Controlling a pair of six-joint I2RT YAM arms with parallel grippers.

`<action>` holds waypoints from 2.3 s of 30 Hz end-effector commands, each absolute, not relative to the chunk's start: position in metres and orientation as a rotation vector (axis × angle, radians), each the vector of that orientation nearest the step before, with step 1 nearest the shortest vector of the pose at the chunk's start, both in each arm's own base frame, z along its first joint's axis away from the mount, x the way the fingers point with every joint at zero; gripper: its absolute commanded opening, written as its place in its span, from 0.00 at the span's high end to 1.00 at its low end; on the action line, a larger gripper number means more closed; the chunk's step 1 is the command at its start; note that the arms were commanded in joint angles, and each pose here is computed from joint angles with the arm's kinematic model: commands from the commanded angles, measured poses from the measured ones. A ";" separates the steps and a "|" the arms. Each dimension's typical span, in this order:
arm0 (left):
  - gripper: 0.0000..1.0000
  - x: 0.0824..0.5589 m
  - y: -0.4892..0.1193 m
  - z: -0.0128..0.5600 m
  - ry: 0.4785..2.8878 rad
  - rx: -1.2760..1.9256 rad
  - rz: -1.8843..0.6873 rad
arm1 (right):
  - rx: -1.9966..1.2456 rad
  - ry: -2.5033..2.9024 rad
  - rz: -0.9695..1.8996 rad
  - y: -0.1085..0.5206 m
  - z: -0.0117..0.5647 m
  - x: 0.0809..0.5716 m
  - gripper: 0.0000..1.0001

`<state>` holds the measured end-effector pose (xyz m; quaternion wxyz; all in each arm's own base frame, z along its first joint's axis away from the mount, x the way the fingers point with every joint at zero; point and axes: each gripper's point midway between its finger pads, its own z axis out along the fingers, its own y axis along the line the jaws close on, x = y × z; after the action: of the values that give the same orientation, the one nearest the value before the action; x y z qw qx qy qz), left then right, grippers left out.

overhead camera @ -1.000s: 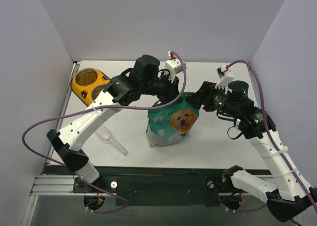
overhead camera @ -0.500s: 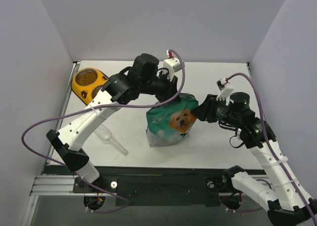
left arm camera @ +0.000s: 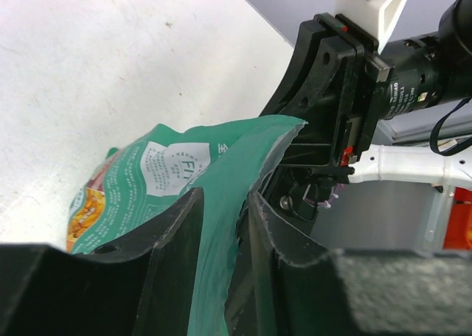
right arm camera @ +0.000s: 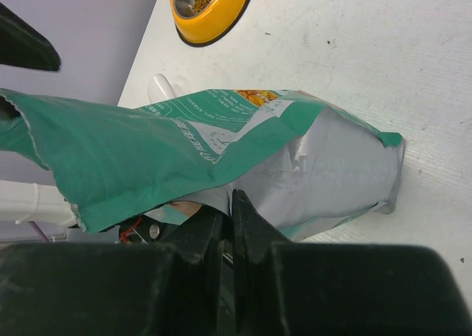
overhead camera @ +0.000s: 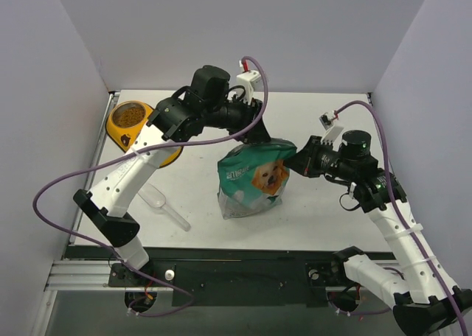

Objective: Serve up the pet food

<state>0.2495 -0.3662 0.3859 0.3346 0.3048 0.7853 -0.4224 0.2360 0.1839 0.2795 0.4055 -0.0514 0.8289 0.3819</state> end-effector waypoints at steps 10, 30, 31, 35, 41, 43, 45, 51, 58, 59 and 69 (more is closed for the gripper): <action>0.79 0.194 -0.389 0.384 2.070 0.874 -1.479 | -0.127 1.981 0.994 0.184 0.344 0.254 1.00; 0.57 0.227 -0.341 0.363 2.135 0.647 -1.088 | -0.139 2.018 1.043 0.195 0.375 0.263 1.00; 0.57 0.219 -0.345 0.363 2.136 0.682 -1.120 | -0.140 2.015 1.045 0.196 0.376 0.264 1.00; 0.67 0.195 -0.362 0.376 2.146 0.730 -1.352 | -0.175 2.018 1.060 0.200 0.377 0.265 0.95; 0.94 0.221 -0.352 0.384 2.180 0.503 -1.364 | -0.287 2.082 0.944 0.190 0.364 0.251 0.68; 0.99 0.236 -0.344 0.389 2.156 0.403 -1.352 | -0.188 2.130 0.850 0.176 0.358 0.257 0.65; 1.00 0.246 -0.341 0.398 2.117 0.311 -1.426 | -0.066 2.192 0.781 0.166 0.355 0.258 0.60; 1.00 0.251 -0.341 0.413 2.047 0.229 -1.560 | 0.284 2.213 0.666 0.139 0.357 0.246 0.53; 1.00 0.249 -0.350 0.413 2.094 0.184 -1.652 | 0.479 2.127 0.937 0.184 0.382 0.237 0.50; 1.00 0.248 -0.350 0.415 2.087 0.188 -1.658 | 0.518 2.093 0.965 0.189 0.383 0.244 0.50; 1.00 0.241 -0.349 0.424 2.042 0.249 -1.626 | 0.791 2.085 1.042 0.218 0.372 0.269 0.55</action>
<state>0.2485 -0.3456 0.3707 0.2012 0.0508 0.8074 -0.5522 0.2581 0.2079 0.3641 0.3354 0.2579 0.8227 0.3796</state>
